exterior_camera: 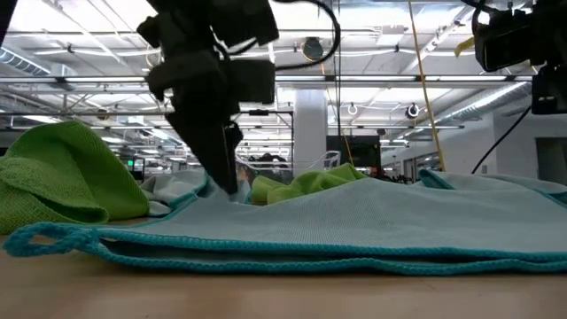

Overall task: Fold microfiber towels
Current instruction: Fold the bottom blue microfiber cloth

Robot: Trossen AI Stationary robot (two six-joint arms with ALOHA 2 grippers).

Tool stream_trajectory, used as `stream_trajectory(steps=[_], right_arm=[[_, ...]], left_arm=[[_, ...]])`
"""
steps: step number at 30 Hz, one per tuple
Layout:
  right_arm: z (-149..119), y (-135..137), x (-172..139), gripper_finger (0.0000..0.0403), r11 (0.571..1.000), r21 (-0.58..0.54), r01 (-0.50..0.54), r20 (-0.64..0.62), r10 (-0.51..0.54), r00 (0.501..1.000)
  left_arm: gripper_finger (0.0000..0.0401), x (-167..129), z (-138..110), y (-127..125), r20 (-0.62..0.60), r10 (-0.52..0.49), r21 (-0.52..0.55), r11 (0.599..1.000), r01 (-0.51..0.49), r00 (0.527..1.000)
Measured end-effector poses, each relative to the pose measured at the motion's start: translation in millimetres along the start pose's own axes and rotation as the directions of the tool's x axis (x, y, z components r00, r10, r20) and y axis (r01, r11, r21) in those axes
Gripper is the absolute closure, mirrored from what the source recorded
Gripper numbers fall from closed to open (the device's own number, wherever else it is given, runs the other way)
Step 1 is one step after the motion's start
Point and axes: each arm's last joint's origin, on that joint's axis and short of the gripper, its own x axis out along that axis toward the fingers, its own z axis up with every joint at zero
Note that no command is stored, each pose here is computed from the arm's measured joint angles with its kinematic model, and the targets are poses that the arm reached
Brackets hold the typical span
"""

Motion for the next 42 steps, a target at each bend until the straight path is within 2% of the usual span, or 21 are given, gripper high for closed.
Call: stream_trajectory(steps=[5,8,11,18,22,25,28,35,38,42], right_arm=[[4.9,-1.7,-3.1,0.0243,0.999,-0.034,-0.021,0.021,0.022,1.000],[12.4,1.8,-3.7,0.0243,0.996,-0.063,-0.067,0.068,0.071,0.995],[25.2,9.0,-2.4,0.0243,0.985,-0.096,-0.145,0.122,0.156,0.980],[68.3,21.9,18.8,0.0243,0.945,-0.160,-0.284,0.197,0.312,0.929],[90.7,24.0,37.1,0.0243,0.928,-0.200,-0.315,0.237,0.358,0.903],[103.9,27.0,50.1,0.0243,0.902,-0.306,-0.304,0.266,0.388,0.883],[119.6,28.0,65.6,0.0230,0.892,-0.390,-0.227,0.309,0.359,0.881],[171.1,31.8,104.2,0.0140,0.856,-0.494,-0.152,0.335,0.349,0.875],[188.4,35.5,117.3,0.0113,0.811,-0.558,-0.174,0.303,0.395,0.867],[197.9,37.9,130.1,0.0114,0.755,-0.625,-0.198,0.240,0.428,0.872]], left_arm=[[0.0185,11.3,-3.7,7.1,-0.056,0.010,-0.104,0.994,-0.015,0.998],[0.0205,14.3,-7.9,7.6,-0.108,-0.048,-0.165,0.986,0.030,0.993],[0.0232,15.4,-6.5,3.6,-0.104,-0.114,-0.188,0.978,0.093,0.988],[0.0321,20.0,-10.0,-12.6,-0.107,-0.092,-0.147,0.986,0.075,0.990],[0.0386,15.0,-10.8,-15.4,-0.107,-0.071,-0.239,0.970,0.043,0.992],[0.0392,2.9,-6.5,-18.1,-0.092,-0.067,-0.308,0.951,0.036,0.994],[0.0395,-10.9,3.1,-24.5,-0.028,-0.064,-0.290,0.955,0.053,0.998],[0.0395,-28.3,17.2,-33.2,0.038,-0.074,-0.274,0.958,0.081,0.997],[0.0394,-34.3,23.4,-37.9,0.067,-0.086,-0.264,0.959,0.101,0.994],[0.0394,-43.2,31.8,-41.6,0.092,-0.103,-0.265,0.956,0.124,0.990]])
